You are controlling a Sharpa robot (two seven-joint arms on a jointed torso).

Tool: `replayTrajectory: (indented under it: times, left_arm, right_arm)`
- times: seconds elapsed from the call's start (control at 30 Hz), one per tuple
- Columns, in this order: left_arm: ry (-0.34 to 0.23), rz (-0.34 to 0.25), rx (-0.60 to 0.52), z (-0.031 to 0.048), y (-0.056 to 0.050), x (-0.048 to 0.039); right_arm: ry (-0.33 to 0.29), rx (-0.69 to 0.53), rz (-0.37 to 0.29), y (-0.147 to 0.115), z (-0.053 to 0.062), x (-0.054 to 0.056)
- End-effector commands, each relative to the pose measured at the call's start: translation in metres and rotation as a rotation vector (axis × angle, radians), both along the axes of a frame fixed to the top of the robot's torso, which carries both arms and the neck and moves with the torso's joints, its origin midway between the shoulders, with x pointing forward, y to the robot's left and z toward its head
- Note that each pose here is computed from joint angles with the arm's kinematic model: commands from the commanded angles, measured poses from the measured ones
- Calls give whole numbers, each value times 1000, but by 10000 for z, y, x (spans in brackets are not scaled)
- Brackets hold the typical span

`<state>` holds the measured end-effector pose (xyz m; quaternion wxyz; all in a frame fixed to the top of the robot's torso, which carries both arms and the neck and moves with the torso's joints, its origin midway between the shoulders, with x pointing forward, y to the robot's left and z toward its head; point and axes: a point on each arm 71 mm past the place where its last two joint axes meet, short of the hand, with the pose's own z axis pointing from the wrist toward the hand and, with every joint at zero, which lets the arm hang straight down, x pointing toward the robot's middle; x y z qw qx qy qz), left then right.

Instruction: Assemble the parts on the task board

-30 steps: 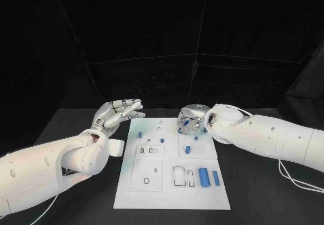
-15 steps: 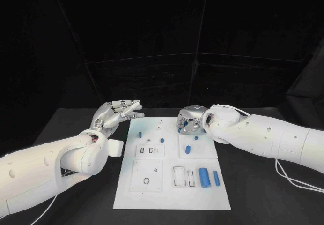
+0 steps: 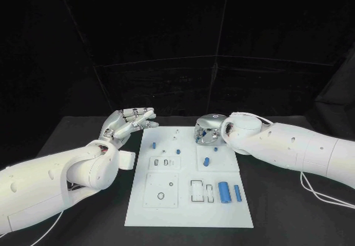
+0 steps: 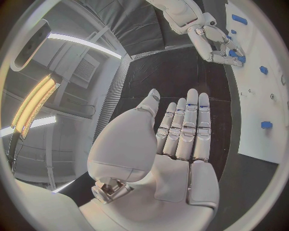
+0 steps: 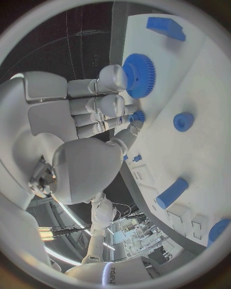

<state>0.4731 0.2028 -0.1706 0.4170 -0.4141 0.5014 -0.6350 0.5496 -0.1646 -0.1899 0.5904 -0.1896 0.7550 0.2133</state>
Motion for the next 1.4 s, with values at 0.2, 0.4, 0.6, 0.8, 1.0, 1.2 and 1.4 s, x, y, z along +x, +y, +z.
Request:
replayTrajectory:
  times: [0.2,0.4,0.6,0.8,1.0,1.2,1.4]
  left_arm:
    - [-6,-20,-5,13,-13,-3]
    - [-5,-22,-6,13,-10,-4]
    - [-7,-26,-9,15,-3,-2]
    - [-6,-28,-9,11,-13,5]
    - [-3,-33,-10,5,-38,14]
    - [-2,-36,-10,4,-54,17]
    - [-2,-37,-10,5,-59,14]
  right_arm:
    - [-29,-19,10,14,8,-2]
    - [-109,40,10,39,90,-51]
    - [-195,121,-4,65,194,-105]
    - [-217,148,-21,140,212,-53]
    - [-227,163,-29,249,203,41]
    - [-224,170,-24,348,193,91]
    - [-217,168,-25,411,182,121]
